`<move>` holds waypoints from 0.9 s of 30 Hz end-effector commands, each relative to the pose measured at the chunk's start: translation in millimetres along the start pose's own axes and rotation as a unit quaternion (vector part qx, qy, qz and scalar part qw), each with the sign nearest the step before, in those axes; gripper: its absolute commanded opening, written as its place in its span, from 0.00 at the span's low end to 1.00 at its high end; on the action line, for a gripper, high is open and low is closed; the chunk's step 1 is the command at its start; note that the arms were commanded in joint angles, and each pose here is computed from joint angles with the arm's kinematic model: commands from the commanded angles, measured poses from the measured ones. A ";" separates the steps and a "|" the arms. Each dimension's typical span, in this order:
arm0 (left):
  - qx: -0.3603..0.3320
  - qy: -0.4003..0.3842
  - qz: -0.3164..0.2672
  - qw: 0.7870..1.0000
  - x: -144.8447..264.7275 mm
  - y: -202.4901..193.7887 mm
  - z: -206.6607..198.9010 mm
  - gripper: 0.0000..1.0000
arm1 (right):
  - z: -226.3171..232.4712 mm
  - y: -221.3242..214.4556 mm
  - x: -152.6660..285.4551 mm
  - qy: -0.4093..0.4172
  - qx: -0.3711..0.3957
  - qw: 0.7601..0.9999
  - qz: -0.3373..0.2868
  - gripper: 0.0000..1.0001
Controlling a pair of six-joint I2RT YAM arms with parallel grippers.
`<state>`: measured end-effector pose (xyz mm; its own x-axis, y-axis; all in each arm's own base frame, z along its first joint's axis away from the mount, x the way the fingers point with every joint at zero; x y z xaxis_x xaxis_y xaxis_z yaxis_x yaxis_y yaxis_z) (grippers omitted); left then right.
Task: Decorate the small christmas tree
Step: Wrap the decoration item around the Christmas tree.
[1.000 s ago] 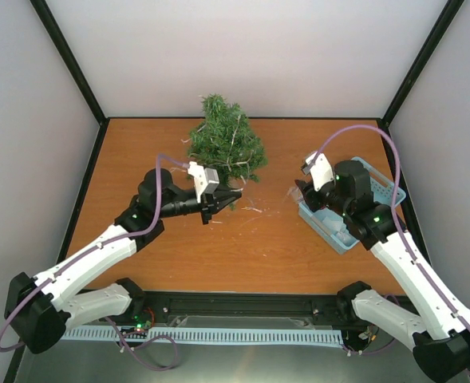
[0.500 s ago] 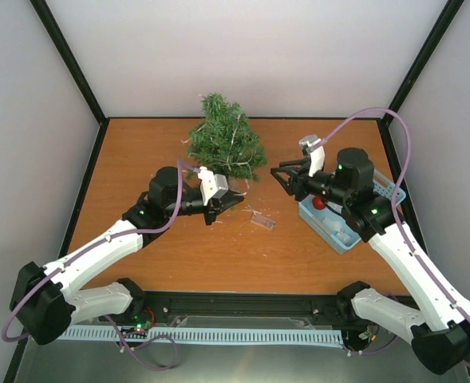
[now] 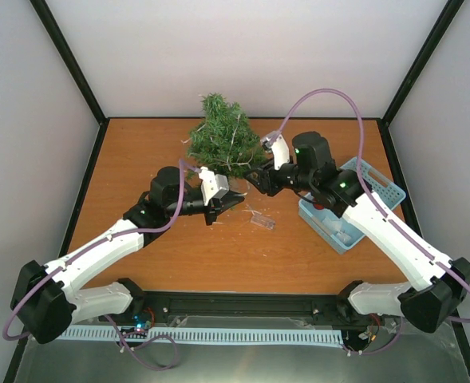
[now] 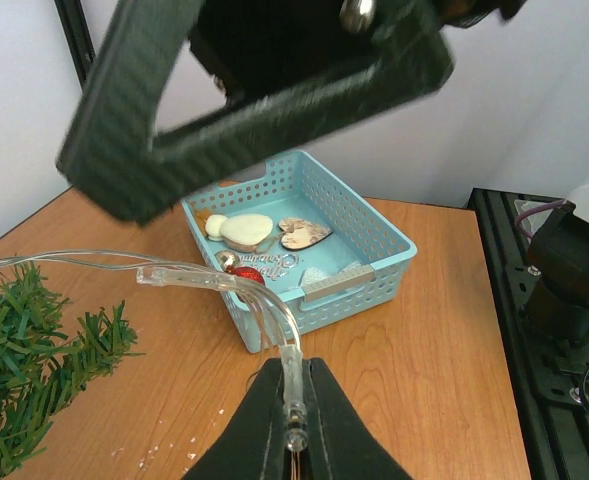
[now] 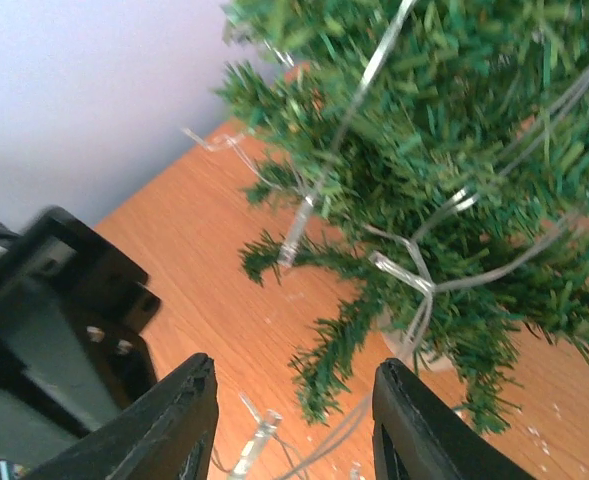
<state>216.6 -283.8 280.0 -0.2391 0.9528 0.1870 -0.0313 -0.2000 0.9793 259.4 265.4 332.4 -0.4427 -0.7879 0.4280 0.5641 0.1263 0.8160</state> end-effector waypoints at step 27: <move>-0.022 0.022 -0.003 0.999 1.1 11.0 9.9 0.01 | 13.6 -20.0 -6.3 0.006 0.033 0.998 0.048 0.13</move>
<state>220.8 -283.6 274.6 -0.2576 0.9444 0.2045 -0.0185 -0.2164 0.9761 254.2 273.5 303.1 -0.3995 -0.7243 0.5619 0.5902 0.2658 0.7622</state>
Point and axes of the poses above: each gripper's point midway between its finger pads, its own x axis back along the fingers, its own z axis along the line the jaws close on, y = z × x, the point moved 2 cm from there along x, back along the fingers, and after that the axes turned 4 degrees about -x, right-handed, at the moved point
